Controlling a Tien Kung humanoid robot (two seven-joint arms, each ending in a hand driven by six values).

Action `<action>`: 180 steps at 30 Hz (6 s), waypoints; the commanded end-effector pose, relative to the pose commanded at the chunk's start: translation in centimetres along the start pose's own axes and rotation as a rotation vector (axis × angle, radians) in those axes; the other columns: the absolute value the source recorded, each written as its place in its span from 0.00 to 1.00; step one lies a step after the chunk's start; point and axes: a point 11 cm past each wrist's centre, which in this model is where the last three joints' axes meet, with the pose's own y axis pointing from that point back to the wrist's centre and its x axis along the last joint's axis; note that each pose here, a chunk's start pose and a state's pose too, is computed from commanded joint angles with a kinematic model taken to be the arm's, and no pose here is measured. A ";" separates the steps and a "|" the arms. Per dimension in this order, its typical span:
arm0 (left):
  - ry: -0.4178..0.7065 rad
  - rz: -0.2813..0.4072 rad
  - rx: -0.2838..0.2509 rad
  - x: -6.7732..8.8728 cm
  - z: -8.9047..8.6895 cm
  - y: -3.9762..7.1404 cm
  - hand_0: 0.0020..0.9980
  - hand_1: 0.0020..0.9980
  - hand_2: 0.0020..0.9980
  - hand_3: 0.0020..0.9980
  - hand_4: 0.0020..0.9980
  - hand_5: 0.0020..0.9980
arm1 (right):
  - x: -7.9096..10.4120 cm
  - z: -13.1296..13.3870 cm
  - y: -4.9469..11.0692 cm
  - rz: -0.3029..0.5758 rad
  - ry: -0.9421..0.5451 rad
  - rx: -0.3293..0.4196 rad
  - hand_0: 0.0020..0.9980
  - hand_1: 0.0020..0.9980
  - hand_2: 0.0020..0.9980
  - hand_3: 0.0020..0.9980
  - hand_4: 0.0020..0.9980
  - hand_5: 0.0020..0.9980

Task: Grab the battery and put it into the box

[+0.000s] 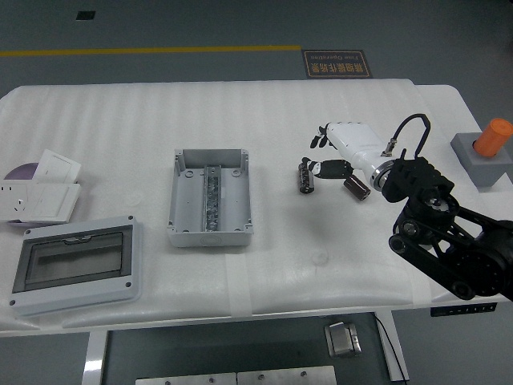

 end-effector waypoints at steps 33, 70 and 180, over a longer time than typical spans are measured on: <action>-0.002 -0.002 -0.005 0.0 0.3 0.0 0.63 0.65 0.51 0.59 0.64 0.41 | -5.9 5.9 0.1 -0.198 0.122 -0.242 0.76 0.74 0.77 0.95 0.92 0.75; -0.012 -0.006 -0.014 -0.2 0.6 0.0 0.63 0.65 0.52 0.60 0.64 0.43 | -5.4 4.4 0.3 -0.130 0.052 -0.161 0.62 0.59 0.35 0.52 0.58 0.45; -0.042 -0.011 -0.026 -0.3 1.3 0.0 0.63 0.65 0.51 0.60 0.63 0.46 | -6.9 2.0 -3.8 -0.143 0.024 -0.186 0.63 0.58 0.45 0.62 0.67 0.54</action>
